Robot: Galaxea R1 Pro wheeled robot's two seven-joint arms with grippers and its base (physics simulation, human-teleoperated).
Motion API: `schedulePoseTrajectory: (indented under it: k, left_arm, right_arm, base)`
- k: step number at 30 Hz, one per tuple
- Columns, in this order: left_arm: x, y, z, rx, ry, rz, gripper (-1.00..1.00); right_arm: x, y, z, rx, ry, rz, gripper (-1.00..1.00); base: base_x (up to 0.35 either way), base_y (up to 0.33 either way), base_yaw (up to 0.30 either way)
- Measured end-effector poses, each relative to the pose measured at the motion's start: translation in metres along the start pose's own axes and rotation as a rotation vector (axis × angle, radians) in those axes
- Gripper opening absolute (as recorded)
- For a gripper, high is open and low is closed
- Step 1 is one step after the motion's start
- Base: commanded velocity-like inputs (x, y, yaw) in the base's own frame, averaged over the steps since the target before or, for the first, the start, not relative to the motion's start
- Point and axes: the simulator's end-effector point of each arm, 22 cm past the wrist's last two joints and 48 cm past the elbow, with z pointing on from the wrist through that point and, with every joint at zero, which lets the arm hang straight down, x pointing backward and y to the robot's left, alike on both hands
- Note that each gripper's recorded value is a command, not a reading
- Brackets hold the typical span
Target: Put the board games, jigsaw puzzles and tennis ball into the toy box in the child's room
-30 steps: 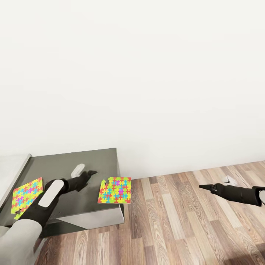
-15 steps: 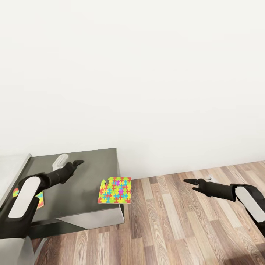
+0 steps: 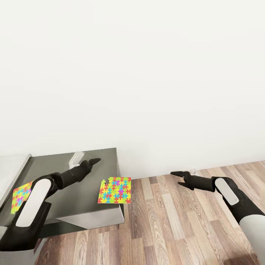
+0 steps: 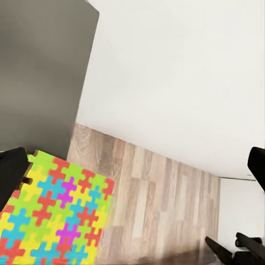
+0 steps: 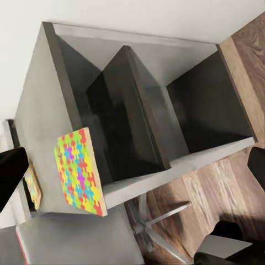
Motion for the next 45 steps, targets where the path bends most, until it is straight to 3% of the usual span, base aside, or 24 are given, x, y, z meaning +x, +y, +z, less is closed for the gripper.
schedulePoseTrajectory:
  k: [7, 14, 23, 26, 27, 29, 30, 33, 37, 45]
  left_arm:
    - [0.031, -0.025, 0.009, 0.052, 0.061, 0.005, 1.00]
    - [0.055, -0.060, 0.014, 0.149, 0.122, -0.051, 1.00]
    - [0.063, -0.087, 0.015, 0.212, 0.157, -0.057, 1.00]
    - [0.066, -0.095, 0.014, 0.243, 0.173, -0.074, 1.00]
    - [0.066, -0.095, 0.014, 0.244, 0.173, -0.075, 1.00]
    - [0.067, -0.103, 0.012, 0.275, 0.187, -0.096, 1.00]
    - [0.067, -0.104, 0.012, 0.275, 0.187, -0.096, 1.00]
    - [0.068, -0.115, 0.007, 0.322, 0.208, -0.135, 1.00]
    - [0.066, -0.121, 0.003, 0.355, 0.221, -0.165, 1.00]
    - [0.053, -0.122, -0.002, 0.380, 0.207, -0.204, 1.00]
  right_arm:
    - [-0.012, 0.014, 0.011, -0.015, -0.002, 0.016, 1.00]
    - [-0.024, -0.005, 0.017, 0.015, -0.014, 0.105, 1.00]
    - [-0.028, -0.005, 0.027, -0.002, -0.048, 0.130, 1.00]
    - [-0.028, 0.021, 0.032, -0.086, -0.045, 0.114, 1.00]
    - [-0.028, 0.021, 0.032, -0.086, -0.045, 0.112, 1.00]
    - [-0.028, 0.044, 0.033, -0.163, -0.034, 0.093, 1.00]
    - [-0.027, 0.044, 0.033, -0.163, -0.034, 0.091, 1.00]
    - [-0.017, 0.075, 0.032, -0.267, 0.013, 0.064, 1.00]
    - [-0.004, 0.093, 0.031, -0.327, 0.066, 0.051, 1.00]
    - [0.010, 0.109, 0.032, -0.375, 0.119, 0.048, 1.00]
  base:
    - [0.000, 0.000, 0.000]
    - [0.000, 0.000, 0.000]
    - [0.000, 0.000, 0.000]
    - [0.000, 0.000, 0.000]
    - [0.000, 0.000, 0.000]
    - [0.000, 0.000, 0.000]
    - [0.000, 0.000, 0.000]
    - [0.000, 0.000, 0.000]
    - [0.000, 0.000, 0.000]
    - [0.000, 0.000, 0.000]
